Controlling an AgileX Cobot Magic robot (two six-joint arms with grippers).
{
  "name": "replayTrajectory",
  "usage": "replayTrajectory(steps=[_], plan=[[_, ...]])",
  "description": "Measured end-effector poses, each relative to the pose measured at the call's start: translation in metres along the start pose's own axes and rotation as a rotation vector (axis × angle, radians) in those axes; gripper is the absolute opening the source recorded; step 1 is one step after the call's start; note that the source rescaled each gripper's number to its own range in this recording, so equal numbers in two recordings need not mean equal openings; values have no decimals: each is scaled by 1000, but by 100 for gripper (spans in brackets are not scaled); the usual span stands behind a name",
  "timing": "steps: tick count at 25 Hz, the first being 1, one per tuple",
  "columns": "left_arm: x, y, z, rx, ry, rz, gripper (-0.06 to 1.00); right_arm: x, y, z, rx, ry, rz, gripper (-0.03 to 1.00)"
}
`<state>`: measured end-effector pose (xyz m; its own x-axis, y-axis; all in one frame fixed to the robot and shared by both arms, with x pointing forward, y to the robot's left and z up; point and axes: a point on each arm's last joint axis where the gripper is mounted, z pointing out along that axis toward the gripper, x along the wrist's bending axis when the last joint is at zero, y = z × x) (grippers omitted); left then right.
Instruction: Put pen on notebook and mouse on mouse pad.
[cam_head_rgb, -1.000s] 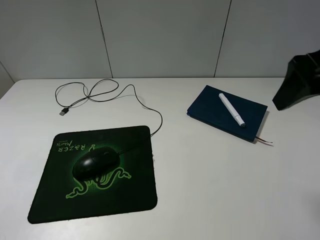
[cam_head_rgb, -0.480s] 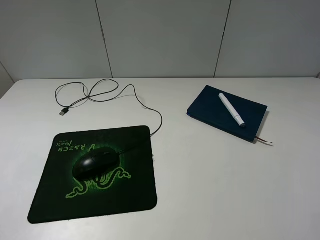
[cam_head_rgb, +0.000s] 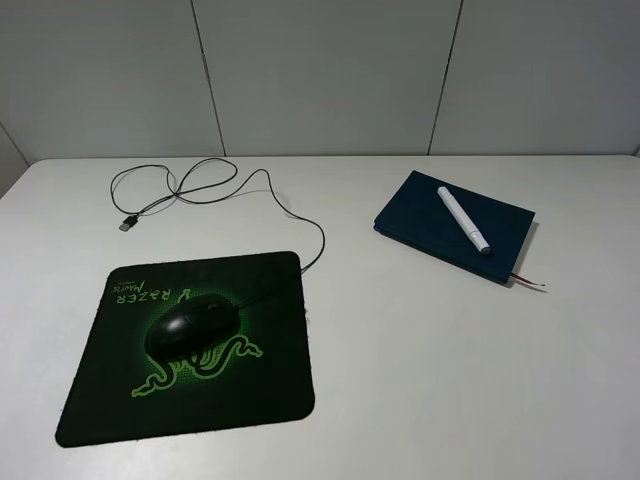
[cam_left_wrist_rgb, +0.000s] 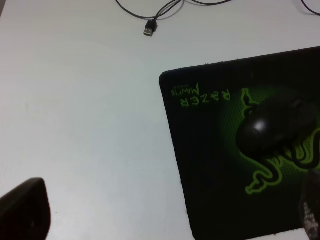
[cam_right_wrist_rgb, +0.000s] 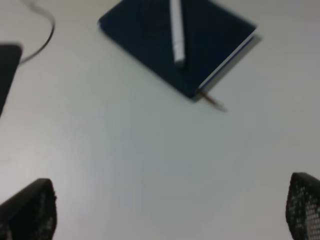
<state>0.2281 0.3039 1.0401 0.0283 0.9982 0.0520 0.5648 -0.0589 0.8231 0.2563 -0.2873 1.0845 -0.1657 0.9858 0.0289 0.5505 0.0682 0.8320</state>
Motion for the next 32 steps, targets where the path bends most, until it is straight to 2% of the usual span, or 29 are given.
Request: replayTrajectory(steps=[3, 9, 14, 32], plan=[[0, 0, 0, 0, 0, 0, 100, -1, -11, 1, -55, -54, 29, 100], [0, 0, 0, 0, 0, 0, 100, -1, -31, 7, -88, -125, 70, 100], [0, 0, 0, 0, 0, 0, 100, 2, -36, 0, -155, -137, 65, 100], [0, 0, 0, 0, 0, 0, 100, 1, -37, -1, -157, -148, 81, 100]])
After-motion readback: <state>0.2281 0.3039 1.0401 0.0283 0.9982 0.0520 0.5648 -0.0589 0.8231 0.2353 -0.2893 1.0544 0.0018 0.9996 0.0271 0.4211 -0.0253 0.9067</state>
